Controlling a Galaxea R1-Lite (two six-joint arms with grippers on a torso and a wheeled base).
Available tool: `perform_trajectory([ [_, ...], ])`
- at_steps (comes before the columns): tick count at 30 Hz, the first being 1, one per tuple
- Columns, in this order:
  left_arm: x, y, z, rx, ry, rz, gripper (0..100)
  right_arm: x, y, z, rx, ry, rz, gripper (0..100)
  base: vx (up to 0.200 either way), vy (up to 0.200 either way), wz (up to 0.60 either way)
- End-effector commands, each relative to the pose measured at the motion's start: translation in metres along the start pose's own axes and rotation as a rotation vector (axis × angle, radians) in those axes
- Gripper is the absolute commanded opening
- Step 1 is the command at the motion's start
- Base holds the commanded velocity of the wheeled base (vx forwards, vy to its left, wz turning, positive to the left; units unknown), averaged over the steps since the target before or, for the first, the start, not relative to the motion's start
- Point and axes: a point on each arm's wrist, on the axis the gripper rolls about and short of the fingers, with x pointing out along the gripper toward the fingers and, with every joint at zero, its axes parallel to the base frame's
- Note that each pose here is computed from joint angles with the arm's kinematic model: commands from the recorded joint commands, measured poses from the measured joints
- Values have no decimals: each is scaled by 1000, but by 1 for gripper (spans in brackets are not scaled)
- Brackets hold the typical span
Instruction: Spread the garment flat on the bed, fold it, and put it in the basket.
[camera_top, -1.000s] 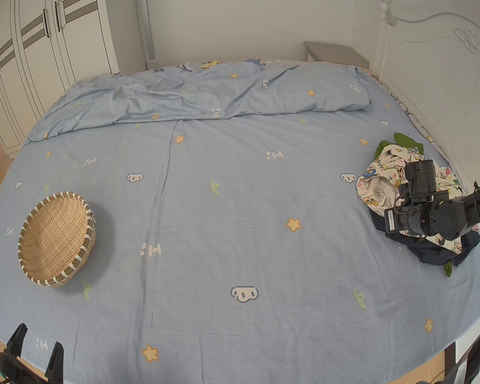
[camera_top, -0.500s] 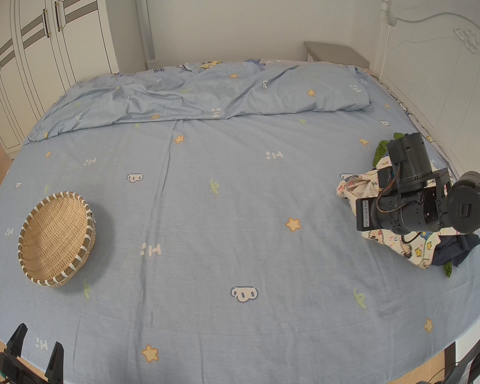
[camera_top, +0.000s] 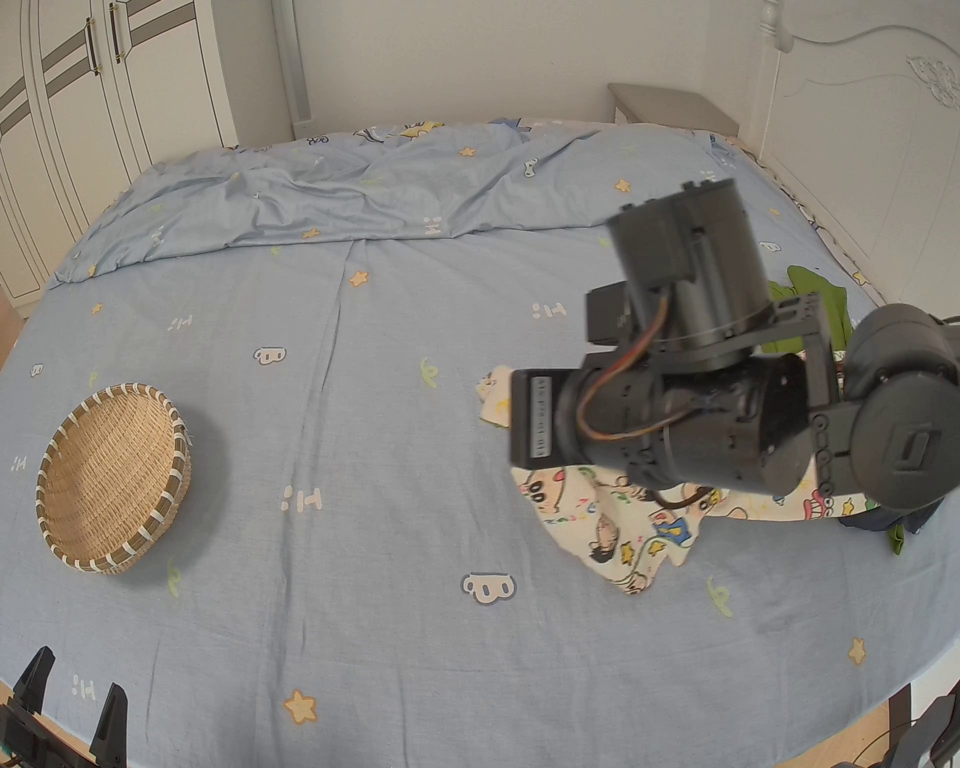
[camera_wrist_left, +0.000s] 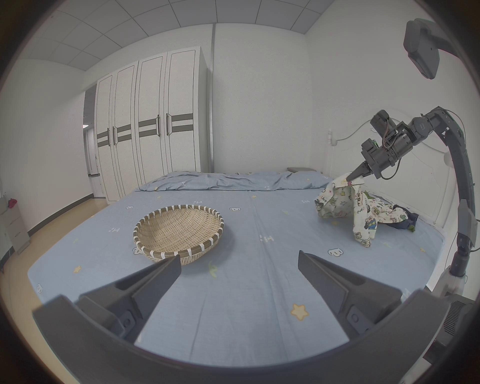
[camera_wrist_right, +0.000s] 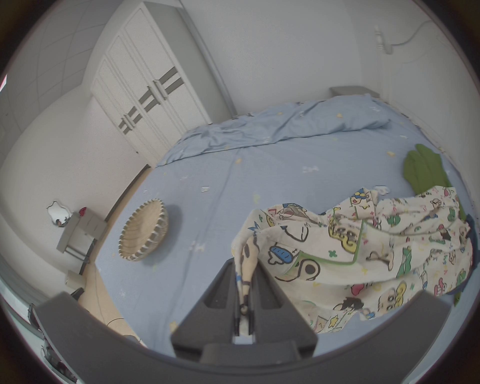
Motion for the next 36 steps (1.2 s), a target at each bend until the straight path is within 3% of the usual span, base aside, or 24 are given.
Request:
perform_trajectory([
  [1,0,0,-5,0,3,0,100,25,54,-14,-59,44,86,0,0,0,0],
  [8,0,0,-5,0,3,0,100,31,88,-15,-82,52,148,0,0,0,0],
  [10,0,0,-5,0,3,0,100,46,94,-30,-101,88,133,0,0,0,0],
  [11,0,0,-5,0,3,0,100,48,94,-31,-102,92,131,100,0,0,0],
  [26,0,0,-5,0,3,0,100,73,85,-68,-147,209,76,100,0,0,0],
  [28,0,0,-5,0,3,0,100,72,67,-77,-150,247,39,100,0,0,0],
  [31,0,0,-5,0,3,0,100,54,35,-64,-110,236,0,100,0,0,0],
  [36,0,0,-5,5,1,-4,100,7,-54,-63,38,200,8,100,0,0,0],
])
